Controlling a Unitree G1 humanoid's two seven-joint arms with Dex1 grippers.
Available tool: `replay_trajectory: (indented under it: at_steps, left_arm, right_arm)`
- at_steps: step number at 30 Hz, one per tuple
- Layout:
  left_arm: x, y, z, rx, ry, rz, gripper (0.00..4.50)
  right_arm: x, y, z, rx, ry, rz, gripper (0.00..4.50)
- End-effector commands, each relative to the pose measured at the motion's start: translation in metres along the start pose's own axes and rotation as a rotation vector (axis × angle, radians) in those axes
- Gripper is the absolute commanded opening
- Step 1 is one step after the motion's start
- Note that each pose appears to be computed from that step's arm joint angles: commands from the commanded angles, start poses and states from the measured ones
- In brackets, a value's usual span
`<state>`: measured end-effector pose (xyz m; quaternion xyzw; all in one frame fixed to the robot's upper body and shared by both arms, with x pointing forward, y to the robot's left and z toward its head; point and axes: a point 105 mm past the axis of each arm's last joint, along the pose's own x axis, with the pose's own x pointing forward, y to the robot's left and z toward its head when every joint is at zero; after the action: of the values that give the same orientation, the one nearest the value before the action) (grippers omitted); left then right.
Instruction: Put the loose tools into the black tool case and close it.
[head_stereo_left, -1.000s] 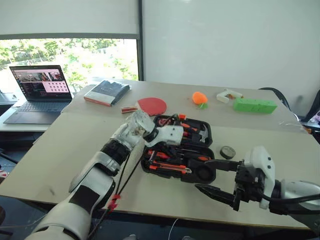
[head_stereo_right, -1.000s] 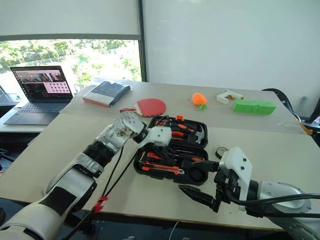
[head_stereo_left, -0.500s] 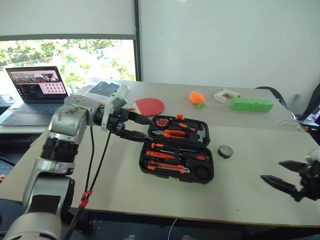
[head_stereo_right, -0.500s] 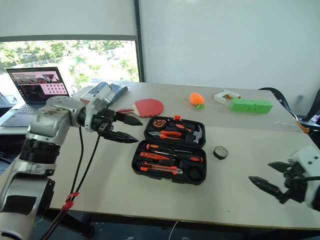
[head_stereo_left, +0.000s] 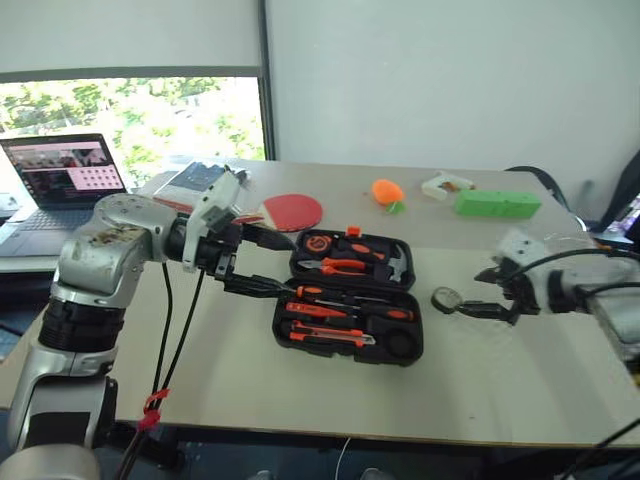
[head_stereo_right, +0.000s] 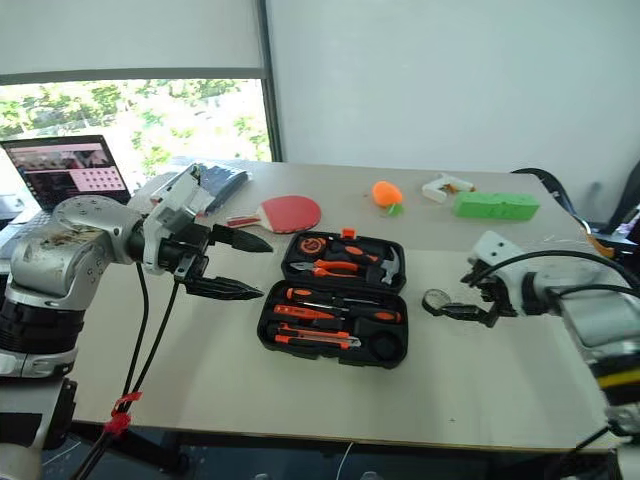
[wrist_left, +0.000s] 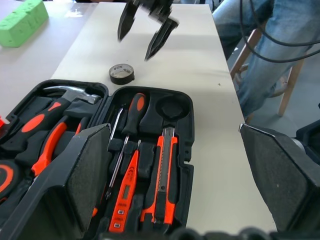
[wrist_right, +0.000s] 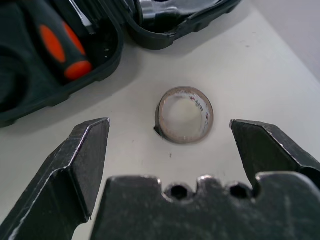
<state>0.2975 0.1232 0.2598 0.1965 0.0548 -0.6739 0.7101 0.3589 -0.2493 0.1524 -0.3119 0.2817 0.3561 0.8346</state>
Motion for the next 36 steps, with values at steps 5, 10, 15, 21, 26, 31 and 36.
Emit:
replay_trajectory:
  at_steps: [5,10,15,21,26,31,36]
  left_arm:
    - [-0.009,-0.002,0.011,0.077,0.010,0.052,4.50]
    - [-0.010,-0.004,0.012,0.080,0.012,0.061,4.50]
    - [-0.006,-0.009,0.007,0.079,0.029,0.037,4.50]
    - [0.003,-0.016,0.000,0.086,0.053,-0.031,4.50]
    - [0.013,-0.015,0.000,0.098,0.052,-0.064,4.50]
    - [0.016,-0.013,0.001,0.109,0.058,-0.085,4.50]
    - [0.017,-0.011,0.002,0.117,0.062,-0.089,4.50]
  right_arm:
    - [0.019,-0.011,-0.009,-0.104,0.098,0.040,2.44]
    - [0.026,-0.016,-0.012,-0.105,0.097,0.035,0.63]
    - [0.014,-0.016,-0.009,-0.121,0.067,0.060,0.07]
    - [-0.026,0.032,0.053,-0.182,-0.217,0.280,0.07]
    - [-0.022,0.094,0.068,-0.246,-0.243,0.404,0.07]
    - [-0.004,0.116,0.059,-0.255,-0.212,0.392,0.07]
    - [0.007,0.119,0.052,-0.259,-0.181,0.372,0.07]
